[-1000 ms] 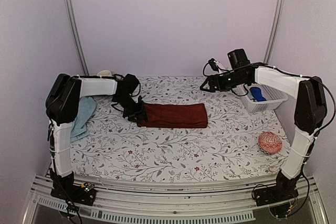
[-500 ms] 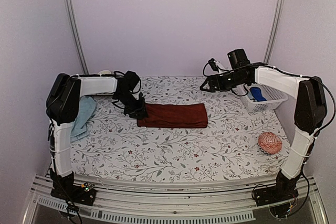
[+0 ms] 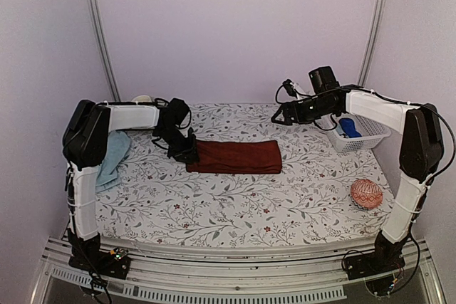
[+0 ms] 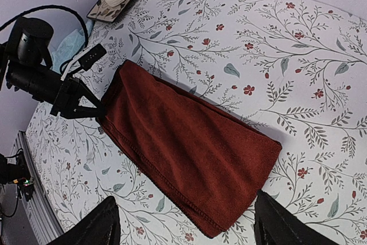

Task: Roll the towels
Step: Adjust the towel at the center of the board.

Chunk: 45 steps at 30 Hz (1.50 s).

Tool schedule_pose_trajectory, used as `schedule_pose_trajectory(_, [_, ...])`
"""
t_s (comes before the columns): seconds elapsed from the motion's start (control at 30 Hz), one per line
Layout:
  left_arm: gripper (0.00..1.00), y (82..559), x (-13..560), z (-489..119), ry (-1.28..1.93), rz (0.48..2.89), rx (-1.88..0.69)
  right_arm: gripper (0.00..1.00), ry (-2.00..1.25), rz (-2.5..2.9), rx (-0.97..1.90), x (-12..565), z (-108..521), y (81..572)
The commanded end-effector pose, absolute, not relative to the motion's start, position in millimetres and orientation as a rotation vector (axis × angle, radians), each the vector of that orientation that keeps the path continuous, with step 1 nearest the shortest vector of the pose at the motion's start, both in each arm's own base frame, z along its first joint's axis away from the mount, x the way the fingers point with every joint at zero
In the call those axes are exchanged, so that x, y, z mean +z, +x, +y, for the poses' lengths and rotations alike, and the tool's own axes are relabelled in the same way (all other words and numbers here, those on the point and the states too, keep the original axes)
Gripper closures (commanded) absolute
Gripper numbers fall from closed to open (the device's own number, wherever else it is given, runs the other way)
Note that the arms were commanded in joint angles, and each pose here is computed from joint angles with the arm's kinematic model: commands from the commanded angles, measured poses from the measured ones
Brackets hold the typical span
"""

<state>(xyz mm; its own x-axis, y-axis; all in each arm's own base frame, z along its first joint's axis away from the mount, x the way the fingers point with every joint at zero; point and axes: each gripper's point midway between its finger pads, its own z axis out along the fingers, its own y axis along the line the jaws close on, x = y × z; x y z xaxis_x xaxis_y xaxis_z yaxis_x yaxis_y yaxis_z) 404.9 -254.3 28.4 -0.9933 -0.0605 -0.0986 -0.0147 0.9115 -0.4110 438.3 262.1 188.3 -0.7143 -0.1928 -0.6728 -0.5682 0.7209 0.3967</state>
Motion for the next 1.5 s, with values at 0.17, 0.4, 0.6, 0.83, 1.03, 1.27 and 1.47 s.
schedule_pose_trajectory(0.17, [0.8,409.4,14.2,-250.3,-0.075,2.981,-0.614,0.2,-0.592,2.286,0.805,197.3,264.3,434.7])
schedule_pose_trajectory(0.4, [0.96,409.2,15.8,-249.6,-0.079,2.977,-0.606,0.19,-0.593,2.282,0.807,198.6,263.9,433.2])
schedule_pose_trajectory(0.6, [1.0,412.3,30.1,-252.0,-0.083,2.946,-0.626,0.19,-0.593,2.28,0.815,199.6,264.3,432.7])
schedule_pose_trajectory(0.83, [1.0,414.8,51.3,-257.8,-0.101,2.908,-0.666,0.18,-0.594,2.277,0.823,200.8,265.2,432.1])
schedule_pose_trajectory(1.03, [1.0,409.8,60.2,-256.0,-0.107,2.913,-0.631,0.17,-0.594,2.281,0.825,199.6,265.4,431.4])
schedule_pose_trajectory(1.27, [1.0,397.8,63.8,-243.7,-0.146,2.918,-0.574,0.16,-0.589,2.29,0.818,197.1,264.1,431.7])
schedule_pose_trajectory(1.47, [1.0,385.7,55.9,-242.7,-0.149,2.951,-0.557,0.15,-0.591,2.293,0.826,196.5,265.7,431.7])
